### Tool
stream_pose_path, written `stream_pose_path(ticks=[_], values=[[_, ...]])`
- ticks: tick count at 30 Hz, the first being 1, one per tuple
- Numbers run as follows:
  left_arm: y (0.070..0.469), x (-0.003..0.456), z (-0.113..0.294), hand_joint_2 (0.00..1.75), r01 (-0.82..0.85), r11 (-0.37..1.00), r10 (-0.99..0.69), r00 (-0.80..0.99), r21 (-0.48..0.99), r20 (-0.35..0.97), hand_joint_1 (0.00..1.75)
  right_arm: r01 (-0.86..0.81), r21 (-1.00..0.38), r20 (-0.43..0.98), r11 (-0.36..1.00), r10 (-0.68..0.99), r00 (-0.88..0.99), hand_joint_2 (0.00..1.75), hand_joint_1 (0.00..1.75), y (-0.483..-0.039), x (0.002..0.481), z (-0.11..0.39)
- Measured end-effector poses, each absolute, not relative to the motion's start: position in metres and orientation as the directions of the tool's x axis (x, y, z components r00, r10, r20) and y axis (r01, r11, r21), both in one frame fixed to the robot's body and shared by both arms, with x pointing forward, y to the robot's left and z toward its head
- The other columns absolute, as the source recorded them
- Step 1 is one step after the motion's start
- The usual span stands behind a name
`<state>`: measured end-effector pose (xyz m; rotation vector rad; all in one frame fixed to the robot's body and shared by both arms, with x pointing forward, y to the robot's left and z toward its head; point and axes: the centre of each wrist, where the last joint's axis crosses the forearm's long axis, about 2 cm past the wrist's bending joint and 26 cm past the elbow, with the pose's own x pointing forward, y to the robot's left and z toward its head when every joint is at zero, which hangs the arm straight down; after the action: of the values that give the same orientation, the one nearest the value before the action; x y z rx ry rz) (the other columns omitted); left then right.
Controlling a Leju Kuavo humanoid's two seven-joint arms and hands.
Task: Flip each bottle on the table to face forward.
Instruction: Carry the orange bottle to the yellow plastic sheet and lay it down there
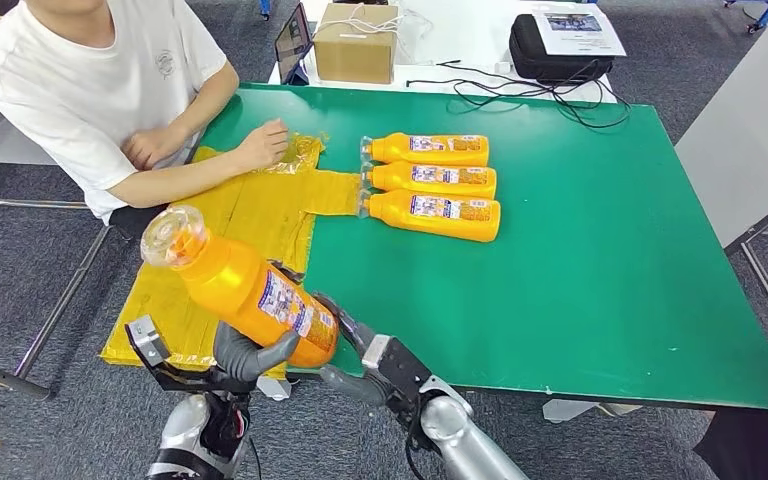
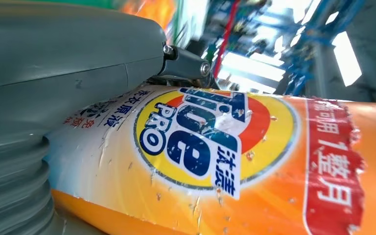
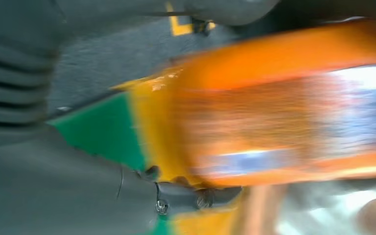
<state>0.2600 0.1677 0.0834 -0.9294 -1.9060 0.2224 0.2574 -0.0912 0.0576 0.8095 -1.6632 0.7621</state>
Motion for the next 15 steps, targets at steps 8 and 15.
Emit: stream_pose_path(ticks=[8,15], values=[[0.186,0.279,0.09,1.75,0.367,0.878,0.44,-0.371,-0.306,0.818,1.75,-0.782,-0.088,0.979,0.618,-0.09,-0.182,0.0,0.0,-0.112,0.235,0.042],[0.231,0.3,0.085,1.75,-0.104,0.943,-0.329,-0.454,0.317,0.828,1.75,-0.686,-0.105,0.971,0.72,-0.076,-0.228,0.0,0.0,-0.137,0.221,0.042]])
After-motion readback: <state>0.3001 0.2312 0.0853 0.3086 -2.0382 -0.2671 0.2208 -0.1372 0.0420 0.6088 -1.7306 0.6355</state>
